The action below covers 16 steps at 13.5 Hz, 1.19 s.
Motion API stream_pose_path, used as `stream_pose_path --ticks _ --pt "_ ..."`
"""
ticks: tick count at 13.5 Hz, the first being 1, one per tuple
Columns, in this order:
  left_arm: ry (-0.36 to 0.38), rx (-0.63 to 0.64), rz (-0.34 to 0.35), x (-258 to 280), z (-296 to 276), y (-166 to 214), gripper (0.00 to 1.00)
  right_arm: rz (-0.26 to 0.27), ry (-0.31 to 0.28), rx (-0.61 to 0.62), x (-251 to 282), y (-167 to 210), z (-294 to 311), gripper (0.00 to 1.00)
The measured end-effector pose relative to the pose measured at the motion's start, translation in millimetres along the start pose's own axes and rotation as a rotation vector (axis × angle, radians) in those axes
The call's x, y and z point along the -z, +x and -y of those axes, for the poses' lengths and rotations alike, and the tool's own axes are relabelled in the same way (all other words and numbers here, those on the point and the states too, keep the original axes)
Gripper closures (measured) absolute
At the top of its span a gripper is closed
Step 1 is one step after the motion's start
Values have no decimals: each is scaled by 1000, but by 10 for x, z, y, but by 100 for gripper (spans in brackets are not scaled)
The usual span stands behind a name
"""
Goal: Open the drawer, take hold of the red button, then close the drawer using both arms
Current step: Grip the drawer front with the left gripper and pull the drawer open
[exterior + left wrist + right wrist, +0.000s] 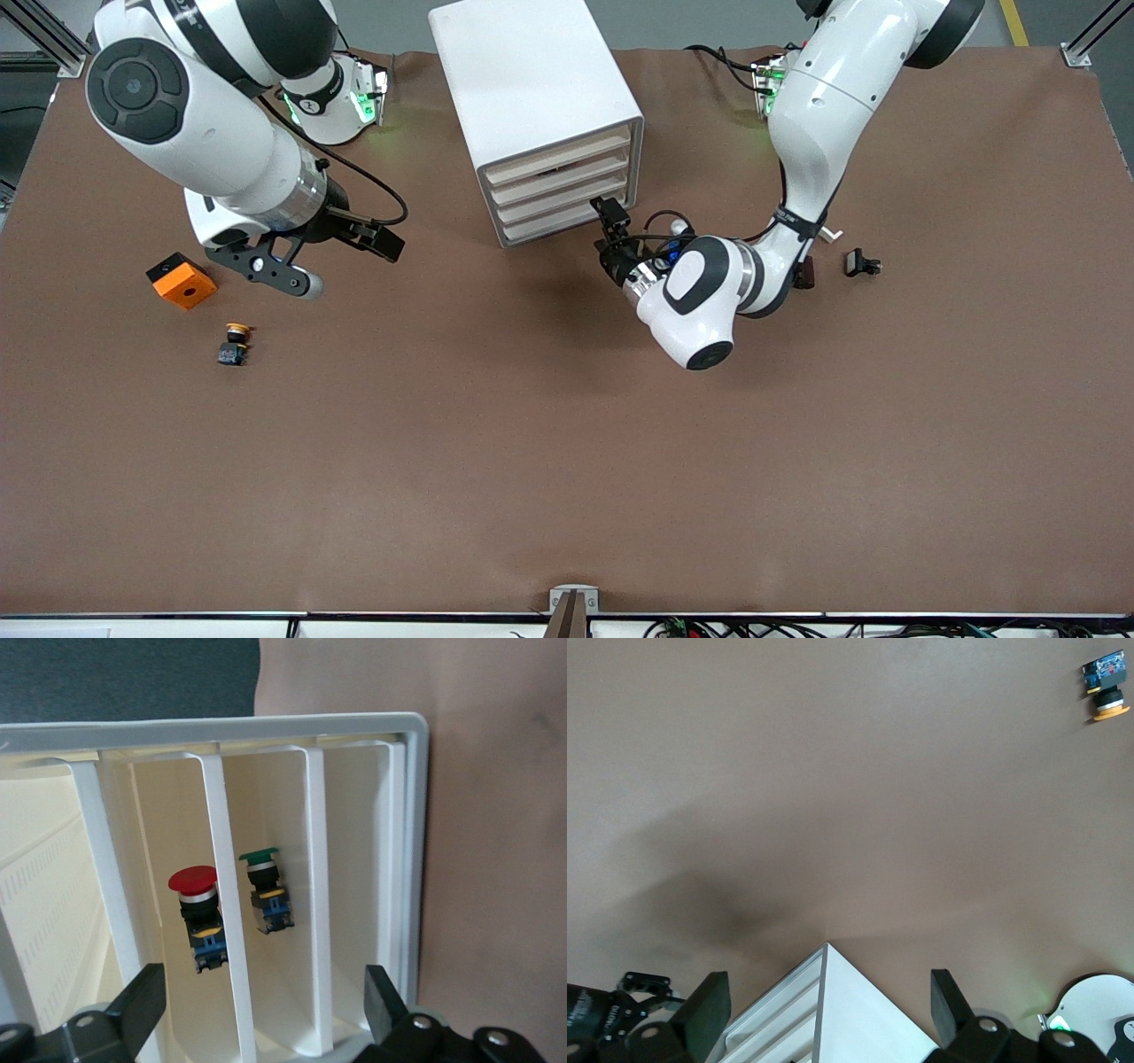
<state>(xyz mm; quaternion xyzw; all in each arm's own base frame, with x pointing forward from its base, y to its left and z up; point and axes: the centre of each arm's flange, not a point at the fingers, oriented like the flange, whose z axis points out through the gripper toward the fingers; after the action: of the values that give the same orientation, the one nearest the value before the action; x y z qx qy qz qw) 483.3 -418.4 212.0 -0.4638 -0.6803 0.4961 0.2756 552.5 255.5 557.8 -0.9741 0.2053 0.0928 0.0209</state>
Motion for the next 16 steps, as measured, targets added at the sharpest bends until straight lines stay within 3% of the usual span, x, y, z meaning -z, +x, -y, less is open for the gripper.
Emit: stream_pose_path --ticks 1,3,6,13,15,16 --pt "15 3 1 -61 -23 -15 4 0 1 -1 -13 13 5 0" --pt "48 11 17 -153 -70 -41 22 3 -1 -4 -44 40 9 0" --pt "71 25 16 -267 -63 -87 26 8 -7 -9 -93 79 10 0" --pt "89 11 -58 -749 43 -243 30 11 -10 -13 -113 102 3 0" --pt "92 10 -68 -806 56 -256 42 12 -11 -14 -123 110 4 0" --pt "93 10 -70 -814 60 -258 42 12 -12 -14 -126 112 4 0"
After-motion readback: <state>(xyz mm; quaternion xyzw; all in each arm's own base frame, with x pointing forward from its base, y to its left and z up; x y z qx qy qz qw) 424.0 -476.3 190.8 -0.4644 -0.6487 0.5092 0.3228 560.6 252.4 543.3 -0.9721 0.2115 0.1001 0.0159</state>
